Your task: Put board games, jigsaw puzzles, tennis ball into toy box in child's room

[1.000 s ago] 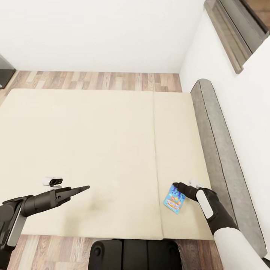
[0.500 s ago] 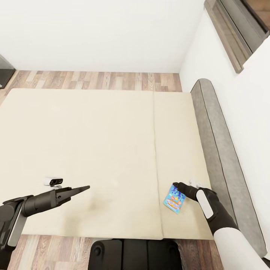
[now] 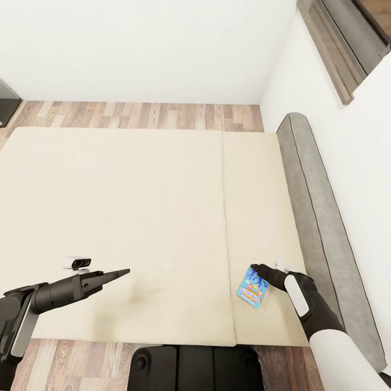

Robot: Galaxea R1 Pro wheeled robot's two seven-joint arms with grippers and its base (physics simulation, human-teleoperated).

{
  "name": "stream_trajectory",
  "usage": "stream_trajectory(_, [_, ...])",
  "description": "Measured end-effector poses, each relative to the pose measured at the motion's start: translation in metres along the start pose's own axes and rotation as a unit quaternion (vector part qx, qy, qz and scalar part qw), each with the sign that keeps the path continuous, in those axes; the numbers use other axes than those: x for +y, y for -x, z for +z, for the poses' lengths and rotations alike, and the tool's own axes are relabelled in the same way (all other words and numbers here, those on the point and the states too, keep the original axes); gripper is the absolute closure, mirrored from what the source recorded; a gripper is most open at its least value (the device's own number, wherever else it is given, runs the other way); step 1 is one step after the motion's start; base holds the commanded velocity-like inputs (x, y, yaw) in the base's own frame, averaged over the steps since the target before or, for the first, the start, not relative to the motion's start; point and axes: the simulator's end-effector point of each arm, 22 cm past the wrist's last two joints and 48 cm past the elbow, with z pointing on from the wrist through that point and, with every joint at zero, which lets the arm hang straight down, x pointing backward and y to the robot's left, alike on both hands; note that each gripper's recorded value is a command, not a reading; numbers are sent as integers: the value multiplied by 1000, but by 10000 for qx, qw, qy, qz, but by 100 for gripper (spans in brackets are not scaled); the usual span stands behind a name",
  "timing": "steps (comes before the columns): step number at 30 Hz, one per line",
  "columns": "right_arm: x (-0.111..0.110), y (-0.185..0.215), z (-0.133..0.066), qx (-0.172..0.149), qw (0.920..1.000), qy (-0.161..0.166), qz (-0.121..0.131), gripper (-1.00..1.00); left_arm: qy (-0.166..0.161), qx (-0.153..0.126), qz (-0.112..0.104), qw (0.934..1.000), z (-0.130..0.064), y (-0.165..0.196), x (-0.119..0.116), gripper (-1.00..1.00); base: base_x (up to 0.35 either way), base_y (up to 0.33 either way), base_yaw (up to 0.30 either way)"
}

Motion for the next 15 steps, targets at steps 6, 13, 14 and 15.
stream_trajectory(6, [-12, 4, -1, -30, 9999, -93, -24, -100, 5, 1, -10, 10000, 0, 0, 1, -100, 0, 0, 0])
stream_trajectory(13, [-27, 9, -3, -71, 9998, -191, -27, -100, 11, 5, -19, 10000, 0, -1, 2, -100, 0, 0, 0])
stream_trajectory(14, [-27, 9, -3, -70, 9998, -194, -25, -100, 11, 5, -22, 10000, 0, -1, 2, -100, 0, 0, 0])
stream_trajectory(15, [-28, 9, -3, -69, 9998, -198, -24, -100, 12, 5, -23, 10000, 0, -1, 3, -100, 0, 0, 0])
